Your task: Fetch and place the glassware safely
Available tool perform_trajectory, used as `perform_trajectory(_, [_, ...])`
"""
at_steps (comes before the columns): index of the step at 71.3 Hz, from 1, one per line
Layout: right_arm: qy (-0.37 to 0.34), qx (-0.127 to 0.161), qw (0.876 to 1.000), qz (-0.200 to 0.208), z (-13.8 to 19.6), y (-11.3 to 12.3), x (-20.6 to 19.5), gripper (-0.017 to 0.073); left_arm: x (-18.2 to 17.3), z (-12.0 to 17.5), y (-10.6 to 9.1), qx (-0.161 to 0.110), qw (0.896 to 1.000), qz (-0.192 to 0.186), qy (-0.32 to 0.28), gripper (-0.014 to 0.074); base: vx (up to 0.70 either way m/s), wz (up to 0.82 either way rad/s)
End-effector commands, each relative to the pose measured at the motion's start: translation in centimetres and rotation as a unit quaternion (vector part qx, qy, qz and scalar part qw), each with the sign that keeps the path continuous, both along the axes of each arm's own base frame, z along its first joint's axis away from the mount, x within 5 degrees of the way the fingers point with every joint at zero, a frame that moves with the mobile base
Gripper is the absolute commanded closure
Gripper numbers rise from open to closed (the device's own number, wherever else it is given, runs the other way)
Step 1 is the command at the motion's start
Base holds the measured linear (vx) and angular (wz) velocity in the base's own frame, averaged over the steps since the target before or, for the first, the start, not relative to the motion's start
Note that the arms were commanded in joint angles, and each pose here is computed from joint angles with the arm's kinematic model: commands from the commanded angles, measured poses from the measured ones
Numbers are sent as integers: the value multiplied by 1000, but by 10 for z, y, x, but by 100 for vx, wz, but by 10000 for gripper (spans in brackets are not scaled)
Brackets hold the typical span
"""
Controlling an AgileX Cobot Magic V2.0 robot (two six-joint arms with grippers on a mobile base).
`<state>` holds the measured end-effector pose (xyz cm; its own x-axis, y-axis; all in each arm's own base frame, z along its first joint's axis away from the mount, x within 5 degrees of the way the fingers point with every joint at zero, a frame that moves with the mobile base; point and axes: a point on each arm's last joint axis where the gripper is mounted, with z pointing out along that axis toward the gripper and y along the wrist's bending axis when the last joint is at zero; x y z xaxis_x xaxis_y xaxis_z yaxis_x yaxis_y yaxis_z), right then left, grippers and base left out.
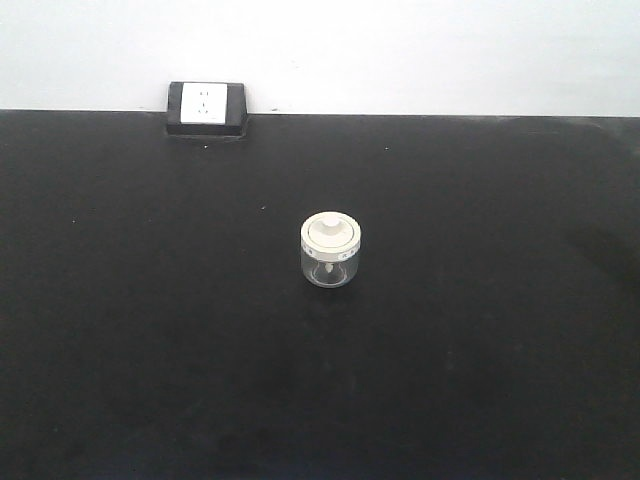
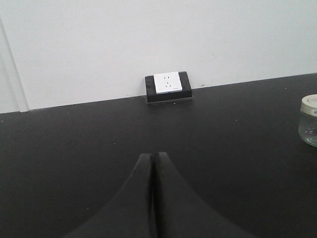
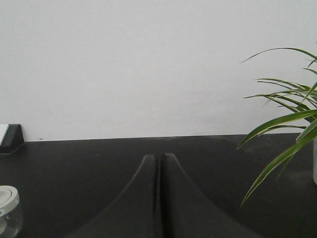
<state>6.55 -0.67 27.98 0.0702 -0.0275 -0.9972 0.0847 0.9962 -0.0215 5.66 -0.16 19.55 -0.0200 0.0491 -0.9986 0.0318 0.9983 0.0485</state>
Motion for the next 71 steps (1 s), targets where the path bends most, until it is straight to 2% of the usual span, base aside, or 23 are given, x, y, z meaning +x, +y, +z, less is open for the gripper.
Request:
perform_trajectory(1, [-33,-6,999,12,13,2,0,563,0,-2,0,-6,1000,-2,-28,601,0,0])
perform_trajectory(44, [-32,-11,999,12,13,2,0,563,0,-2,0,-6,1000,-2,-28,601,0,0])
perform_trajectory(56, [-28,23,999,15,12,2,0,563,0,-2,0,-6,1000,-2,-28,601,0,0])
perform_trajectory(71, [-19,-14,1000,18,10,4,0,563,0,-2,0,-6,1000,-2,-28,601,0,0])
